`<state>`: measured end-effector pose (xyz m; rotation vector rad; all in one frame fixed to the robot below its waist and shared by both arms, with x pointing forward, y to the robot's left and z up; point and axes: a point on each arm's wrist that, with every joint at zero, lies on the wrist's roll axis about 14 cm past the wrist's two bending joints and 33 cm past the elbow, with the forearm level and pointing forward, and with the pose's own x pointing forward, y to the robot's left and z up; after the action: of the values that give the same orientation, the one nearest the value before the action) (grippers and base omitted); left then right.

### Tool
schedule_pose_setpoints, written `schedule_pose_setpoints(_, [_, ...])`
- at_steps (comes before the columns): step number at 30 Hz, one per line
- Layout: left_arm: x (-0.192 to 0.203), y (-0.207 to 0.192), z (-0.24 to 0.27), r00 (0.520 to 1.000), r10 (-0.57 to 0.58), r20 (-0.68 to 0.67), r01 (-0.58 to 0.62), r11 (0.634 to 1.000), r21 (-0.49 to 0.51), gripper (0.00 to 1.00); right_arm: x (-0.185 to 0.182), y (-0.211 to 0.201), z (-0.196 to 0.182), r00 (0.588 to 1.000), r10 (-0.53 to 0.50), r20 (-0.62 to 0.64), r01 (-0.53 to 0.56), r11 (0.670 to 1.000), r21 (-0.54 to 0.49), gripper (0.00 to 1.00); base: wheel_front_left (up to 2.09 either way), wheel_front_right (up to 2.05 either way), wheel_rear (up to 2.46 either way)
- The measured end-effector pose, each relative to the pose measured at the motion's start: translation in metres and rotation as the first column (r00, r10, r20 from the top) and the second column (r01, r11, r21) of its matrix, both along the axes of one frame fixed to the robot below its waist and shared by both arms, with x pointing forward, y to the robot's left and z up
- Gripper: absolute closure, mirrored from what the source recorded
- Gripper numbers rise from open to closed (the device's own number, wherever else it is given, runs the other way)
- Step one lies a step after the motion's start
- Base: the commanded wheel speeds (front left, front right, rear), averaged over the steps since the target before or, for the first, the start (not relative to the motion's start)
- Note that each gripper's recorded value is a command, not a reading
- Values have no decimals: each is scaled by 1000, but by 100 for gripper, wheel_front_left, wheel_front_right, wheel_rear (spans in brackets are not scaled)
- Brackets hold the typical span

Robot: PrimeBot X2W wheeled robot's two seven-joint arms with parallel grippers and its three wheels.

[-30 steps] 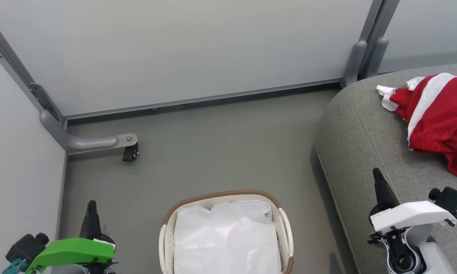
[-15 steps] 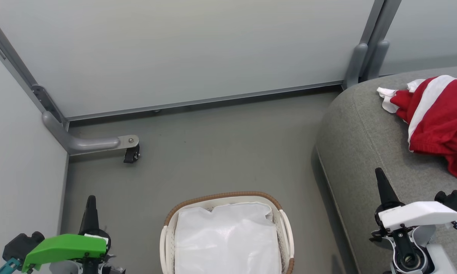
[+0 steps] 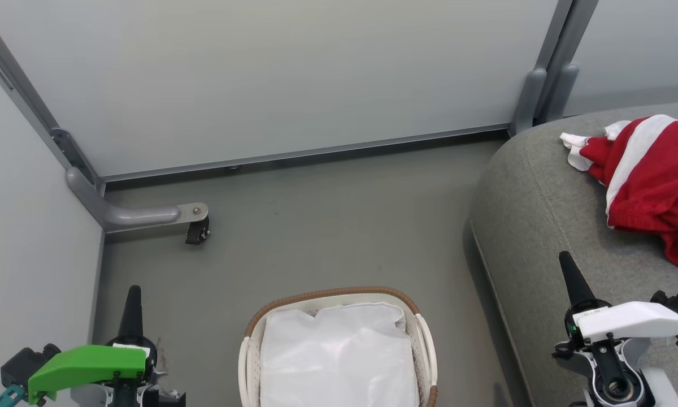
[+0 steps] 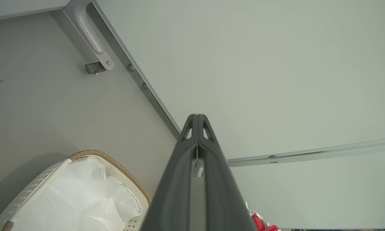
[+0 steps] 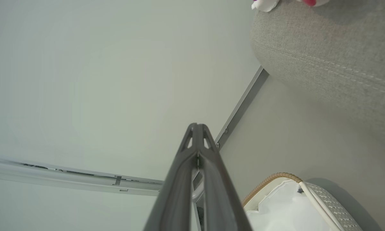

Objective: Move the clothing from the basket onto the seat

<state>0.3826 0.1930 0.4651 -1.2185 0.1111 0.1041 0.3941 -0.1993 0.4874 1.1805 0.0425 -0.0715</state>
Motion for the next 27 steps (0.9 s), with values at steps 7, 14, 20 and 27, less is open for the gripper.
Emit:
schedule_pose_setpoints(7, [1, 1, 5, 1000, 6, 14, -5, 998, -59, 100, 0, 0, 3, 1000, 1, 9, -2, 998, 64, 100, 0, 0, 0])
schedule_pose_setpoints(14, [2, 2, 11, 999, 9, 35, -5, 993, -116, 100, -1, 0, 6, 1000, 2, 21, -5, 992, 126, 100, 0, 0, 0])
schedule_pose_setpoints(20, [2, 2, 15, 999, 11, 50, -3, 988, -157, 100, -1, 0, 9, 1000, 4, 31, -9, 985, 174, 100, 0, 0, 0])
schedule_pose_setpoints(27, [4, 3, 22, 997, 14, 71, 1, 979, -205, 100, -2, 0, 11, 999, 3, 41, -12, 974, 227, 100, 0, 0, 0])
